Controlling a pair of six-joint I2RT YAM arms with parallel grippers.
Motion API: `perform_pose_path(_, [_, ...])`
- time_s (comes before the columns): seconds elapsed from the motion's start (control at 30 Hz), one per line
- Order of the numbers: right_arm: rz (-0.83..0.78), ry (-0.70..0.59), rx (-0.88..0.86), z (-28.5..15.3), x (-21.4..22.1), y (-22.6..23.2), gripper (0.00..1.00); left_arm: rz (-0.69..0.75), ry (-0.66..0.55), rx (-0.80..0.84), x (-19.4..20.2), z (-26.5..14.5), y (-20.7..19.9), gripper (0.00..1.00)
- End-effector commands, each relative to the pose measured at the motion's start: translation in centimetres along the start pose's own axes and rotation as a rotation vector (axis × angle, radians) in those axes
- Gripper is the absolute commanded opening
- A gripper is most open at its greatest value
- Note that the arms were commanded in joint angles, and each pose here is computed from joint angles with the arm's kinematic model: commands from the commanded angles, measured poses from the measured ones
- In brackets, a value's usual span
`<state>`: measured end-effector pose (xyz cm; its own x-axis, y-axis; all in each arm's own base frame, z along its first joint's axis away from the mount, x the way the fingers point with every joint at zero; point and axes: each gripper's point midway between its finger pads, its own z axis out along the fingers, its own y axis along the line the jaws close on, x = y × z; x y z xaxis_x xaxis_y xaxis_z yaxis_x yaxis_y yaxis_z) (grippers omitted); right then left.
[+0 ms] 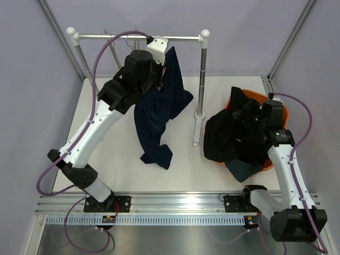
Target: Remove the shorts from the hanger
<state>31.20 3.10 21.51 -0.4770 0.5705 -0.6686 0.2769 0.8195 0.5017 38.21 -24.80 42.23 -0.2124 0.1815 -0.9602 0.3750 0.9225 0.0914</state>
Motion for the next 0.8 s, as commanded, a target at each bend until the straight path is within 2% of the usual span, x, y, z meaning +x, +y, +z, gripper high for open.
perform_pose_path(0.0, [-0.036, -0.084, -0.041, -2.3, -2.8, 1.9, 0.86, -0.043, -0.150, 0.043, -4.4, -4.1, 0.7, 0.00])
perform_pose_path(0.2, [-0.091, -0.133, -0.061, -5.1, -5.0, 3.2, 0.90, -0.014, -0.087, 0.107, -2.5, -5.8, -0.7, 0.00])
perform_pose_path(0.43, [-0.193, -0.126, -0.196, -8.1, -4.7, 9.7, 0.89, -0.053, -0.041, 0.200, 1.2, -8.3, -2.7, 0.00])
perform_pose_path(0.57, [-0.299, -0.065, -0.275, -9.1, -1.2, 14.7, 0.89, -0.051, -0.025, 0.239, 2.7, -9.5, -3.7, 0.00])
perform_pose_path(0.77, [-0.392, -0.012, -0.331, -9.6, 3.6, 19.7, 0.87, -0.062, -0.005, 0.280, 4.4, -10.6, -4.5, 0.00])
